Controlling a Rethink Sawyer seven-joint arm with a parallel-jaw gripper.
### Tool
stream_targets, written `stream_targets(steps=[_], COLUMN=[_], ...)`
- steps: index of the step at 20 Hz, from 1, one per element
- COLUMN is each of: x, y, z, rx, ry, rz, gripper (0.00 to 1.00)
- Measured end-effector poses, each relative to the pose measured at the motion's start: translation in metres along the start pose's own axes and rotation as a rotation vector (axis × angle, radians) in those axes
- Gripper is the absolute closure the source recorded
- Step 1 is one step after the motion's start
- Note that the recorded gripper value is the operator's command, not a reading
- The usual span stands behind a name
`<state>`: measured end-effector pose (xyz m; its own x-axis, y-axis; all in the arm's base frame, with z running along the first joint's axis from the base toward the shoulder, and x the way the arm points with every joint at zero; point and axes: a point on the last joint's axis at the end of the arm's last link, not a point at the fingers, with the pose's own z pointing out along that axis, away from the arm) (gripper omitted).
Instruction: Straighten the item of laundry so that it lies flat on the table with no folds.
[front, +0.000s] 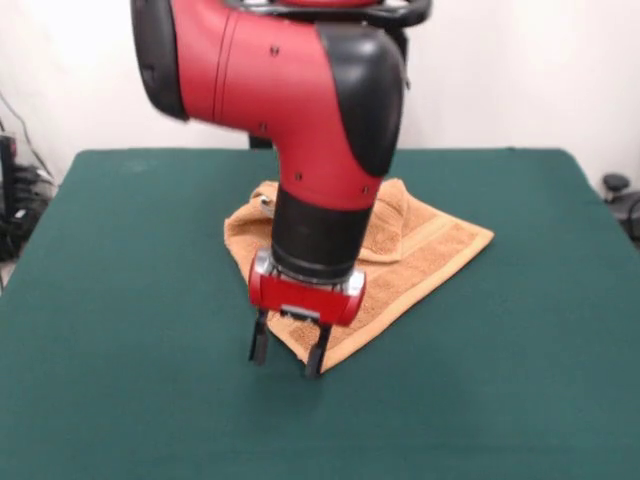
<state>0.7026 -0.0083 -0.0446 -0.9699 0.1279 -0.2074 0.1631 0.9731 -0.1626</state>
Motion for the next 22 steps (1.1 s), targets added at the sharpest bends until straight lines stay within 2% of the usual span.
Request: stream_targets(steps=[5,22], x=[-0.0055,-0.0073], y=[-0.0016,-0.0027], z=[0.0069,0.0063], rx=[-0.015,-0.036], ry=[-0.025,-0.005], rz=[-0.003,-0.008], gripper=[0.00,0.00])
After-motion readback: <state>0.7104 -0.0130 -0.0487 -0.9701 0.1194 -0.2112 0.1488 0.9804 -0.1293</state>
